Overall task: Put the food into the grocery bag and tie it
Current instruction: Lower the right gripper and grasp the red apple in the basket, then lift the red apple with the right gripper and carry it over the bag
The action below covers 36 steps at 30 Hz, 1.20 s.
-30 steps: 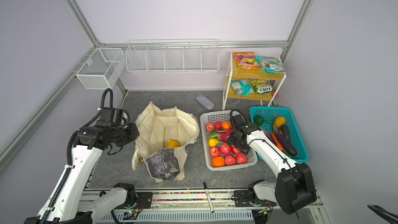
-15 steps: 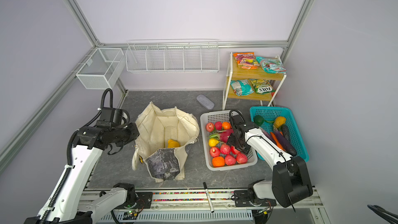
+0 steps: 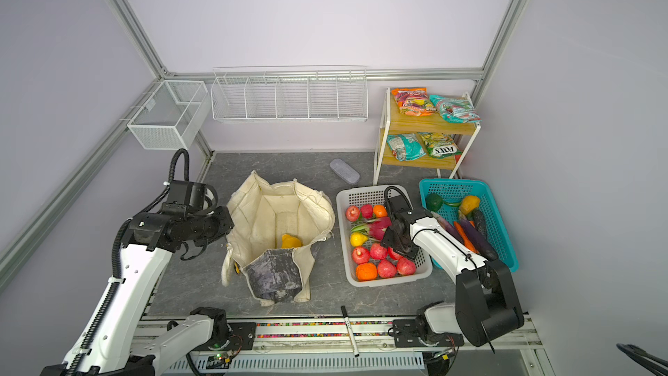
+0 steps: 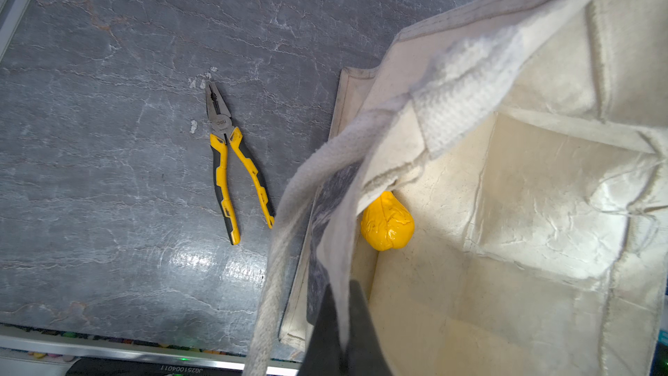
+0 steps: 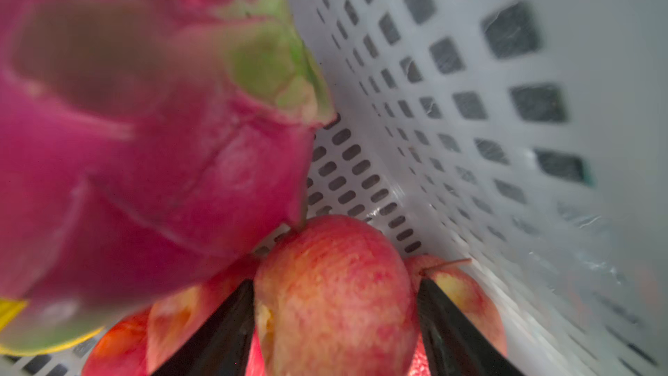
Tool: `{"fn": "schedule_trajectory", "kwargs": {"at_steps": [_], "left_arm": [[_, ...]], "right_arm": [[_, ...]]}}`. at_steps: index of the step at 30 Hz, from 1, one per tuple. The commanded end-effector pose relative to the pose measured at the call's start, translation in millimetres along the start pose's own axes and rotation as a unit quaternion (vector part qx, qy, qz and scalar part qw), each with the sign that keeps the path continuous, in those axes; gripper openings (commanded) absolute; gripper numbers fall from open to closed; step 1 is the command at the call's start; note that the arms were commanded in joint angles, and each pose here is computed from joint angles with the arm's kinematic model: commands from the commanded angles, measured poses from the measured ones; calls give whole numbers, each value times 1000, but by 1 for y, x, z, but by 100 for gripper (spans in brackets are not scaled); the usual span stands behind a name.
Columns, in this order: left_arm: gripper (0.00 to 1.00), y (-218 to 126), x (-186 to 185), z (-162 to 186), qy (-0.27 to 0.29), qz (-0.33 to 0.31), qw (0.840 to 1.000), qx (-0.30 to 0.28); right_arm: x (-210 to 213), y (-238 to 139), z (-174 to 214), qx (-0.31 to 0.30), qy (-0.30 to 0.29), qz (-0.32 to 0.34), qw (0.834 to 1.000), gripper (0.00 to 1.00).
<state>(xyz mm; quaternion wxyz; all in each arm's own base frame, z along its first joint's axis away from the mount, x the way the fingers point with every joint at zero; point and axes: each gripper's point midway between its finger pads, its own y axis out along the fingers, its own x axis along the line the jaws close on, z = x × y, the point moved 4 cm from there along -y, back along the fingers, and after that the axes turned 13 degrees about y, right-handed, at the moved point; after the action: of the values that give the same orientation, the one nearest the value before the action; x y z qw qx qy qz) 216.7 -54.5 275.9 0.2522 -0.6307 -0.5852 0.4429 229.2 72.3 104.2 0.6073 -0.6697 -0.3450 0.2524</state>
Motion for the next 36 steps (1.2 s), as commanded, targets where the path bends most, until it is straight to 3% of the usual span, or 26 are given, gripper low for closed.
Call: {"fn": "schedule_trajectory", "kwargs": {"at_steps": [1,15,23,29,33,36], "left_arm": [[0,-1,1,4,0,1,1000,2],[0,0,2,6,0,-1,1000,3],[0,1,1,5,1,-1,1000,4],[0,5,0,2,1,1,1000,6],[0,9,-2,0,3,4,1000,10],[0,12,-3,-2,3,7,1000,11]], "right_arm": [[-9,7,3,9,-1,22,1000,70],[-8,1,2,7,-6,19,1000,58],[6,-30,-8,-7,-2,-12,1000,56],[12,-80,-12,-20,-6,-43,999,56],[33,-135,-16,-45,-13,-130,990,56],[57,-183,-16,-70,-43,-207,975,56]]}}
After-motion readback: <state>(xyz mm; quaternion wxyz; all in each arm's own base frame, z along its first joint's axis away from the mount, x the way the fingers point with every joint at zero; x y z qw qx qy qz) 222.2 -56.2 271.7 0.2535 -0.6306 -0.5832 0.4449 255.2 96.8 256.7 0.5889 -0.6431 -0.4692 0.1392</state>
